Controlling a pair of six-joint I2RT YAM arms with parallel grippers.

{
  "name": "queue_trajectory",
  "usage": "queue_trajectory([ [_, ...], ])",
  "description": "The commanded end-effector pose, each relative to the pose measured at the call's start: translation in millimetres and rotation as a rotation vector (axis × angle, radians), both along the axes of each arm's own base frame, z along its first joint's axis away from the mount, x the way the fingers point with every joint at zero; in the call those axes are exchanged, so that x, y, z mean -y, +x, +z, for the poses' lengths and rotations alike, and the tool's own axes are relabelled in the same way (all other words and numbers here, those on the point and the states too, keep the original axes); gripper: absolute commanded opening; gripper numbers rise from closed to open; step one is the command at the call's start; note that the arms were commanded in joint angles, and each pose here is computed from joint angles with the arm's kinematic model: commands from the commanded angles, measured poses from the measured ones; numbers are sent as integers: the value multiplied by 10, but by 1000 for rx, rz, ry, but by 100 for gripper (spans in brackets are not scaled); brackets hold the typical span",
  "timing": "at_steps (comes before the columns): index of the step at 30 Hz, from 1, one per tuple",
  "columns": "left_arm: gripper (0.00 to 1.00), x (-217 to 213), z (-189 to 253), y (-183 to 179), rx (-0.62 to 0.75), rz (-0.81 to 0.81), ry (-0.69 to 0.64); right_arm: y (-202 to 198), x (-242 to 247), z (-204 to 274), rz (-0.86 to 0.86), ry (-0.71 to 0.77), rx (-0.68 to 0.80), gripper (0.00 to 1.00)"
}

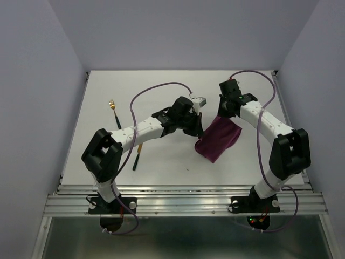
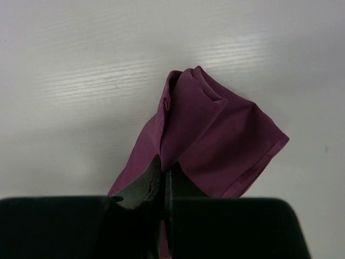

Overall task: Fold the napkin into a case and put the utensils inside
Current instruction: Turn over the upper triangle folded napkin at the center of the board.

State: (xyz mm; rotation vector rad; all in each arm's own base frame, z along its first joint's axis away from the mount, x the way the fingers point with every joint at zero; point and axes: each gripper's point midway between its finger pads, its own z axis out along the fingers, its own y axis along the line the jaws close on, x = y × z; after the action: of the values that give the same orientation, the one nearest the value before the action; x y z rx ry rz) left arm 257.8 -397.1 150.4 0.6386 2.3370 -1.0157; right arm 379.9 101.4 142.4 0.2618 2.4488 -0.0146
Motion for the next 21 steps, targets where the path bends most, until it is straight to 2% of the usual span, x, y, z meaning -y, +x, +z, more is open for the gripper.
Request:
queue_trajectory([
  [1,0,-43,-40,55,8,-60,-22,495,-202,366,43,60,155,1],
  [4,0,-56,40,111,27,-57,-15,583,-237,385,42,69,173,1],
  [11,0,-21,571,234,107,-40,-41,542,-72,908,-39,92,318,1],
  [16,0,76,996,38,165,-55,-67,236,204,1464,-114,142,469,1],
  [21,0,269,1318,-280,211,-63,-63,-151,466,1683,-189,165,556,1],
])
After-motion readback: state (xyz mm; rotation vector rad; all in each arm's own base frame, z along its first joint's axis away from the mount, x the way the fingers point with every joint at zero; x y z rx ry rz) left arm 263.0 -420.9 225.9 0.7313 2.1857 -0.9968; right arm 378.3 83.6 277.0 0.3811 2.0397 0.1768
